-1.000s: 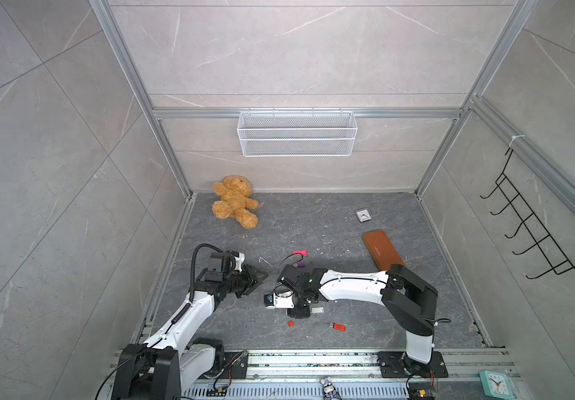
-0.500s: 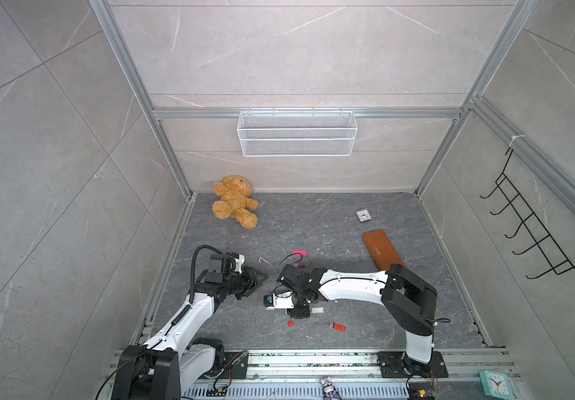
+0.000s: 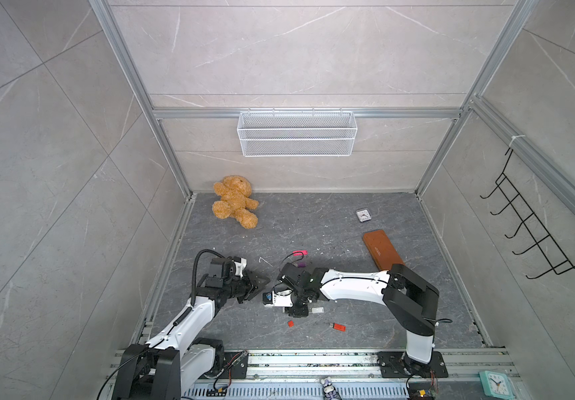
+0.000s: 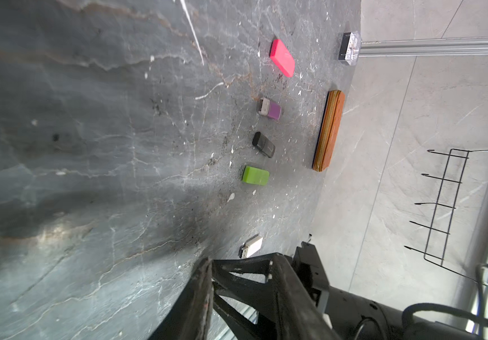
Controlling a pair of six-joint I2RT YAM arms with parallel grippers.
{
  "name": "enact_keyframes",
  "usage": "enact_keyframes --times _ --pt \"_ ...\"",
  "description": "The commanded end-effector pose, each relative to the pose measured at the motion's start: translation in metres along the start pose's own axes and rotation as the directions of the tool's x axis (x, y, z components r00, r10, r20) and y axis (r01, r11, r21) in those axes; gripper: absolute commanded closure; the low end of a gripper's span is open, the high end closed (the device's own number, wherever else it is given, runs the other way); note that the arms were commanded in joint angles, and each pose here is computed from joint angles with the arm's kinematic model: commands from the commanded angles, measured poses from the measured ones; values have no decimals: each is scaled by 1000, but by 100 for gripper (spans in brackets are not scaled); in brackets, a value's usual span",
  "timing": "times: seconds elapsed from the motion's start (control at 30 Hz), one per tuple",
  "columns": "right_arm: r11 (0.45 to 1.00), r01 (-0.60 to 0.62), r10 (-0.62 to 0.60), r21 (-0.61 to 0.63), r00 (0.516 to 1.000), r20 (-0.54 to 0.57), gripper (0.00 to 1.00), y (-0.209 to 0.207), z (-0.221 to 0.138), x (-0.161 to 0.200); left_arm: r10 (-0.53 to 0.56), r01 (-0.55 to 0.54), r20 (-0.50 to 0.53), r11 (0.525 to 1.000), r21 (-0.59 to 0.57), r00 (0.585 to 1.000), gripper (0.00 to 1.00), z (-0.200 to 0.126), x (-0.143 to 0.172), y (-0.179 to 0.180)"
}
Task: Close the usb drive cover
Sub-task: Pick up the cover from the center of the board.
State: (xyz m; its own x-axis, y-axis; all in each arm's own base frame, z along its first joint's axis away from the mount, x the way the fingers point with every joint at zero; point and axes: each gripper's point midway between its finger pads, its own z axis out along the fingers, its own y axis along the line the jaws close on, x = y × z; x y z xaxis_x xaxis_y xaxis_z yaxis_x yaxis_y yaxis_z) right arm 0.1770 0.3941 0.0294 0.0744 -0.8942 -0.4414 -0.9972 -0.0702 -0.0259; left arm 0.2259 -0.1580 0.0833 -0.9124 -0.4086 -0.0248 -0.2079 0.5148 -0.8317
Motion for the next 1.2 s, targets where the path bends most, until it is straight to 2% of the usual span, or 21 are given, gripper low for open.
enact_keyframes --times 0.0,0.4,0.67,1.17 --pt "1000 -30 30 6 995 97 82 -9 -17 -16 19 -16 -41 997 75 999 62 4 5 -15" --pt "997 -75 72 7 969 235 82 -33 -45 -33 47 -28 -131 989 144 990 64 22 21 -26" --pt "995 -103 100 0 963 250 82 -43 -51 -31 57 -33 -155 987 155 986 68 24 26 -28" --pt "994 -107 108 -18 954 278 82 -46 -59 -33 59 -37 -183 991 126 981 69 31 30 -24"
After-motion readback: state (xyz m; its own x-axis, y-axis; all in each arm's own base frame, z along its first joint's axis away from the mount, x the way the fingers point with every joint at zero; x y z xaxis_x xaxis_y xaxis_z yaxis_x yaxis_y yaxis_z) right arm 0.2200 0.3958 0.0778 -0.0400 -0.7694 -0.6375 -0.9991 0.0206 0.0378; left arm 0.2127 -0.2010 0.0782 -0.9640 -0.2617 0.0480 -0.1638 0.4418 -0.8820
